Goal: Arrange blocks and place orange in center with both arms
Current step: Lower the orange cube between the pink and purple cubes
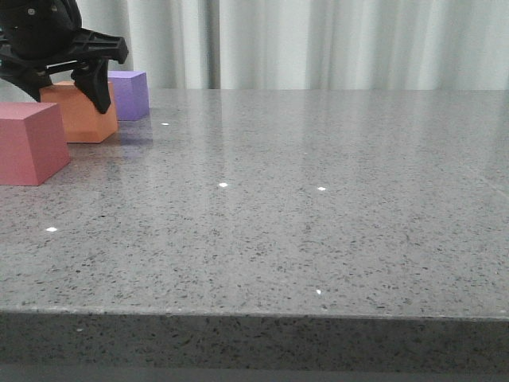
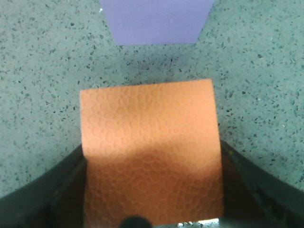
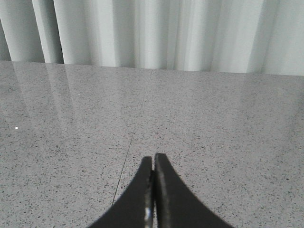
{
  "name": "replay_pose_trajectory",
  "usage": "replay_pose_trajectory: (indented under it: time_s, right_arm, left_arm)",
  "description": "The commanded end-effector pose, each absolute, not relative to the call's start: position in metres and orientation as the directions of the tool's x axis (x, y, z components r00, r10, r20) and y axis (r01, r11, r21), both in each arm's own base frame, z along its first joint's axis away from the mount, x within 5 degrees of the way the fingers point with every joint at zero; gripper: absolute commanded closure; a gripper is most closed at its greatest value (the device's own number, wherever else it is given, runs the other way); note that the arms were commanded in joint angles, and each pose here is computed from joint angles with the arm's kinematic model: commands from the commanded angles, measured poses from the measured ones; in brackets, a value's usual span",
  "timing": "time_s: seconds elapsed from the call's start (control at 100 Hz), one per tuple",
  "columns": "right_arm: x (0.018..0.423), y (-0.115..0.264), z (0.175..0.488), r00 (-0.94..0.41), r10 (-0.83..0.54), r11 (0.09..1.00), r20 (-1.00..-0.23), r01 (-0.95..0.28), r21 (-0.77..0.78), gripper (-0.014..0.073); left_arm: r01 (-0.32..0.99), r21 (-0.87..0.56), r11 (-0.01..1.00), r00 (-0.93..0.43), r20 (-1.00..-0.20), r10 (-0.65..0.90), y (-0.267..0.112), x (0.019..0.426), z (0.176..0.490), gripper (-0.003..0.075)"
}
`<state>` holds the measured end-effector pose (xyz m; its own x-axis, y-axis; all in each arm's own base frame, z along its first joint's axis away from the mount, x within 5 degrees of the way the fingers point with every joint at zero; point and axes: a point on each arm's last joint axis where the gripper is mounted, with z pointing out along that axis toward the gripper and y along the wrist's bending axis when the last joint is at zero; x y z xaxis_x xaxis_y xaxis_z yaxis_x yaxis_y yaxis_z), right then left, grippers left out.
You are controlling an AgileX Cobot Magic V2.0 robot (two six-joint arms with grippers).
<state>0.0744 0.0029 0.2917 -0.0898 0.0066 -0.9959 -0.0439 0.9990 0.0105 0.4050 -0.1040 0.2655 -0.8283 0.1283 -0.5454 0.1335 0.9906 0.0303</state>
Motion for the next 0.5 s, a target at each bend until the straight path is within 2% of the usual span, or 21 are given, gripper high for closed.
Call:
replay_pose_trajectory:
  time_s: [0.0,0.06,0.23,0.3,0.49]
  right_arm:
    - [0.074,0.003,0.307,0.012,-0.008,0.999,-1.000,-0.046,-0.009,0.0663]
    - [0.074,0.003,0.307,0.012,-0.008,0.999,-1.000,-0.046,-0.009,0.0663]
    - [0.074,0.003,0.307,0.012,-0.008,0.999,-1.000,-0.046,-0.009,0.0663]
    - [0.074,0.003,0.307,0.012,-0.008,0.999,-1.000,-0.046,-0.009,0.0663]
    - [0.074,0.003,0.307,0.012,-0.008,0.999,-1.000,-0.046,-0.009,0.0663]
  left_arm:
    - [0.141,0.022,0.990,-0.779,-0.615,0.125,-0.103,0.404,0.287,0.0409]
    - [0.141,0.022,0.990,-0.779,-0.615,0.125,-0.103,0.404,0.287,0.0354]
    - [0.141,0.022,0.990,-0.779,-0.615,0.125,-0.103,0.404,0.287,0.0126]
    - [0.142,0.022,0.990,-0.776,-0.618,0.125,-0.103,0.404,0.287,0.0090]
    - [0.143,0.016,0.990,-0.750,-0.651,0.119,-0.102,0.401,0.299,0.0088]
